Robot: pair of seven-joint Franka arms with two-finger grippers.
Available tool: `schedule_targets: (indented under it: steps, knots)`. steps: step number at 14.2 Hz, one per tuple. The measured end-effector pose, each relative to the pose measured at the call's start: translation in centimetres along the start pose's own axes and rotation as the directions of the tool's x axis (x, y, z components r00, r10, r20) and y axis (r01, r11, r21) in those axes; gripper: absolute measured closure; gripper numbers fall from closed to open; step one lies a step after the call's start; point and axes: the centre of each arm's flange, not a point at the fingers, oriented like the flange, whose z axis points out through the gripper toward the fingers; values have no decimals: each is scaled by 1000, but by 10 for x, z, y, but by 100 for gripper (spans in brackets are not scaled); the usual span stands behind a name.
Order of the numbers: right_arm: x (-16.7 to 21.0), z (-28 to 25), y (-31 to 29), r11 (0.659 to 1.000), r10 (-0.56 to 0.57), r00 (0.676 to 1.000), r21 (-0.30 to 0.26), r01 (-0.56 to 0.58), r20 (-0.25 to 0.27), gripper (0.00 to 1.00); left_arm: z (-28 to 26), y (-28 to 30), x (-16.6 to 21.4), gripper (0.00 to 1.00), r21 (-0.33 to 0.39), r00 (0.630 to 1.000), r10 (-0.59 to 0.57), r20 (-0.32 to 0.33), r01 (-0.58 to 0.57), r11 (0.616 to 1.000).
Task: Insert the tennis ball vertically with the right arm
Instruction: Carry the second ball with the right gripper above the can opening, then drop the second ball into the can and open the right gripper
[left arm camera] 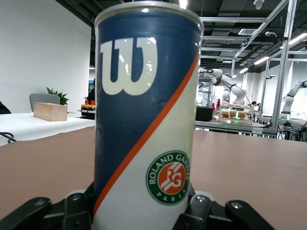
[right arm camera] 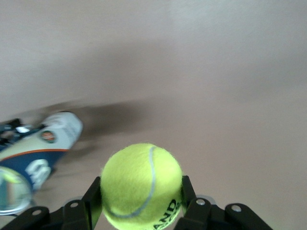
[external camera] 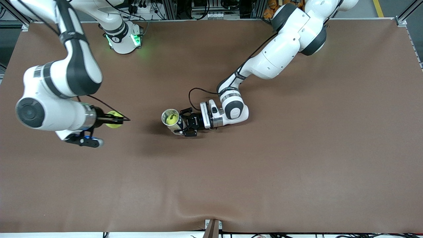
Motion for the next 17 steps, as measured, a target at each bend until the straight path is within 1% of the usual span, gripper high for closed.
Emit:
schedule_targets:
  steps: [1, 3, 4, 6, 7, 9, 11, 15, 16, 17]
  knots:
    - [-11, 2, -24, 999, 31, 999, -5, -31, -6, 33, 0, 0, 0, 37, 0, 1000, 0, 0, 0, 1000]
    - [-36, 9, -74, 995, 97, 995, -8, -98, -36, 33, 0, 0, 0, 37, 0, 1000, 0, 0, 0, 1000]
    - [-47, 13, -96, 992, 124, 991, -1, -124, -55, 33, 0, 0, 0, 37, 0, 1000, 0, 0, 0, 1000]
    - [-60, 18, -125, 985, 170, 982, 30, -168, -84, 33, 0, 0, 0, 37, 0, 1000, 0, 0, 0, 1000]
    - [-62, 21, -133, 982, 185, 979, 46, -182, -84, 33, 0, 0, 0, 37, 0, 1000, 0, 0, 0, 1000]
    - [-63, 27, -141, 980, 196, 978, 59, -192, -75, 33, 0, 0, 0, 38, 0, 1000, 0, 0, 0, 1000]
    - [-63, 33, -150, 979, 196, 977, 72, -190, -86, 33, 0, 0, 0, 38, 0, 1000, 0, 0, 0, 1000]
    - [-61, 51, -159, 980, 197, 977, 59, -192, -78, 33, 0, 0, 0, 38, 0, 1000, 0, 0, 0, 1000]
    - [-59, 56, -160, 979, 198, 977, 54, -194, -74, 28, 0, 0, 0, 38, 0, 1000, 0, 0, 0, 1000]
    - [-58, 59, -160, 979, 198, 977, 53, -195, -73, 20, 0, 0, 0, 38, 0, 1000, 0, -1, 0, 1000]
